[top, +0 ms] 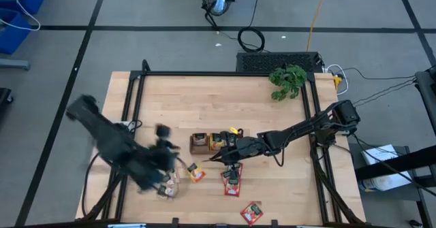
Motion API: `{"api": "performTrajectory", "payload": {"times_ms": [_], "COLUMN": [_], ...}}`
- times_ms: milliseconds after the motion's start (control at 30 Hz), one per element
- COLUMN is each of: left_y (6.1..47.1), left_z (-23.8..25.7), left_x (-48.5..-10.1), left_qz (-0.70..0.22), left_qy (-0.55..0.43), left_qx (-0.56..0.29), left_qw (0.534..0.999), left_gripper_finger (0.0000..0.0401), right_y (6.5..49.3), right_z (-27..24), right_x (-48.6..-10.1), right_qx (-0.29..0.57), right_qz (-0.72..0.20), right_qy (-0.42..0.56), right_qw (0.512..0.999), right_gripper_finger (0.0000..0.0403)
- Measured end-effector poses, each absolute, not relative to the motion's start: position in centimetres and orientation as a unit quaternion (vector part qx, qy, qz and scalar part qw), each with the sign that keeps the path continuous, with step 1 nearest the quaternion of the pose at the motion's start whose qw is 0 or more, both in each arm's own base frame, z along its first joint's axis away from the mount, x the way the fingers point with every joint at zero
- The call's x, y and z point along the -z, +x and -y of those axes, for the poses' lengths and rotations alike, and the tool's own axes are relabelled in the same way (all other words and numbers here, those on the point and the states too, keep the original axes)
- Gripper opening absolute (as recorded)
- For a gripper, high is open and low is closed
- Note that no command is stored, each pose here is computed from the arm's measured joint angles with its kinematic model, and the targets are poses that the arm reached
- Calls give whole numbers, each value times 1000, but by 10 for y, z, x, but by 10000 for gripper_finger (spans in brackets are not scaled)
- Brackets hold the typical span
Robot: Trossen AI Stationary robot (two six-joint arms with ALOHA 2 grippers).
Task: Pick & Place Tea
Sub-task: Put the brown tea bag into the left section of the wooden organizer
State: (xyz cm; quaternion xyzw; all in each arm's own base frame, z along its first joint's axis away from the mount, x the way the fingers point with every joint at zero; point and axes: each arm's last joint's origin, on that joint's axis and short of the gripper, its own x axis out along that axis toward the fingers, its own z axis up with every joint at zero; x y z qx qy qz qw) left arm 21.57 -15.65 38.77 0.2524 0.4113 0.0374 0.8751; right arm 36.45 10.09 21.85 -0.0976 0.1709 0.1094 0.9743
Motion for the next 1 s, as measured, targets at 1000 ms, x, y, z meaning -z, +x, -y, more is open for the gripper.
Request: {"api": "performTrajectory", "payload": {"times_ms": [1000], "left_y": [129], "left_z": [32], "left_x": [-257], "left_qz": [32], "left_qy": [110], "left_qx": [167], "left_qw": [979], "left_gripper_finger": [88], "right_y": [363], "right_z": [-99], "right_x": [-215], "right_qx": [-105], "right_qz": [-152], "right_qy": [-80], "right_qw": [980], "right_gripper_finger": [0]}}
